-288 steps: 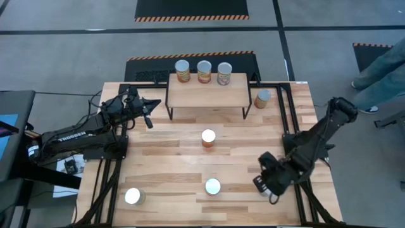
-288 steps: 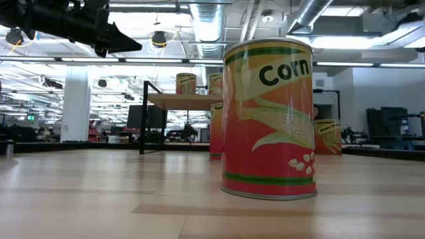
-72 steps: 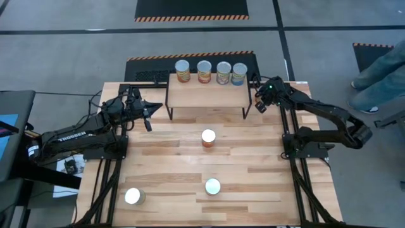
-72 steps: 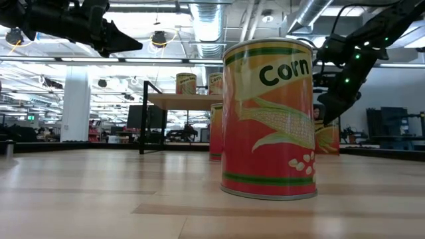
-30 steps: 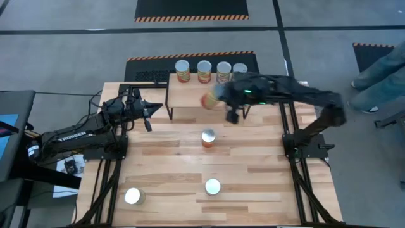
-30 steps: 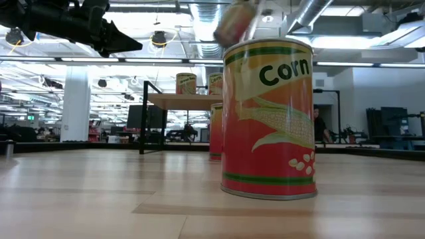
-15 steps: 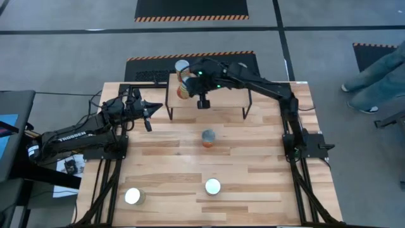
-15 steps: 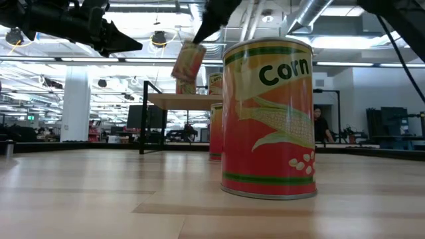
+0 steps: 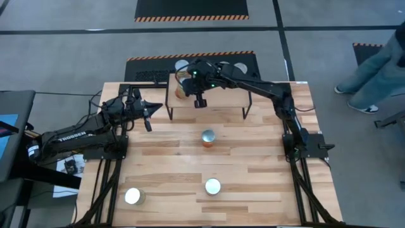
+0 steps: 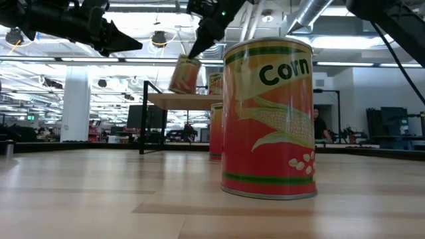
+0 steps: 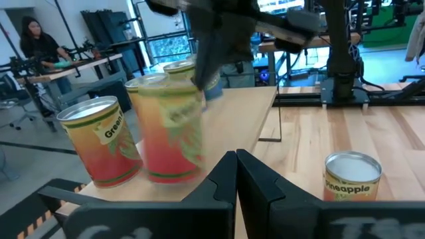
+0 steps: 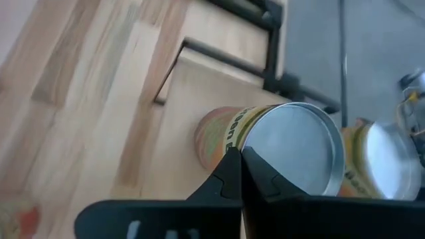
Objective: Pick and place cans onto a shelf
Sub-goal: Put the canned green beans on the shelf
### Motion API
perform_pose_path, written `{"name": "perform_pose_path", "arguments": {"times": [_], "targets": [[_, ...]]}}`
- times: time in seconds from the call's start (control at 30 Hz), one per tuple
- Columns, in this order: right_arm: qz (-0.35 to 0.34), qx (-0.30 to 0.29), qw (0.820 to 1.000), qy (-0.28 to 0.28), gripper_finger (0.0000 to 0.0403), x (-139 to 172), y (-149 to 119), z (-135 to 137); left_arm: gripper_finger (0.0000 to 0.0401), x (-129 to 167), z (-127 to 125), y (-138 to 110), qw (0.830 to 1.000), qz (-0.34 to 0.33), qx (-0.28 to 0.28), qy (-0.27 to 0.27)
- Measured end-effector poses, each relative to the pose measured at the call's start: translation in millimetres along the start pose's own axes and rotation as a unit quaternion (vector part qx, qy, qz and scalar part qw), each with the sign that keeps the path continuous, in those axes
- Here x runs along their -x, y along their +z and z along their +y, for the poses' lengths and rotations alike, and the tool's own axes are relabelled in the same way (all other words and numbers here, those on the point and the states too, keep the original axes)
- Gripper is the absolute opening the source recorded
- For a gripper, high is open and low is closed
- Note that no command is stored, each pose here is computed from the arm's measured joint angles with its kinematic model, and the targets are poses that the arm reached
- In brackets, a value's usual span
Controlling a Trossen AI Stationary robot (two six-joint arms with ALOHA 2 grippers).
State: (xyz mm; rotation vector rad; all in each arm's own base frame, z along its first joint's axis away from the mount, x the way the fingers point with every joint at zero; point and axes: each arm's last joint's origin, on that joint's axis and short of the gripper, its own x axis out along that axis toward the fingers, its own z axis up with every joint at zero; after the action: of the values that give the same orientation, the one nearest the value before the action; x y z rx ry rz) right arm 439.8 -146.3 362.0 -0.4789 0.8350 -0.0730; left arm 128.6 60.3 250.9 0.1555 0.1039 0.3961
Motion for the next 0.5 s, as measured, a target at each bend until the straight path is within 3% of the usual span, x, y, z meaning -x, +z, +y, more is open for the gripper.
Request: {"name": "perform_pose_path", "arguments": {"times": [0.23, 0.5], "targets": [[-0.003, 0.004, 1.000, -0.003, 0.0015, -7.8, 0.9, 1.0, 0.0000, -0.1, -0.1, -0.4, 1.000, 0.002, 0.000, -0.001], [-0.003, 0.002, 1.000, -0.006, 0.0053, -7.5, -0.5, -1.4, 0.0000, -0.1, -0.3, -0.4, 1.000, 0.002, 0.000, -0.002]]}}
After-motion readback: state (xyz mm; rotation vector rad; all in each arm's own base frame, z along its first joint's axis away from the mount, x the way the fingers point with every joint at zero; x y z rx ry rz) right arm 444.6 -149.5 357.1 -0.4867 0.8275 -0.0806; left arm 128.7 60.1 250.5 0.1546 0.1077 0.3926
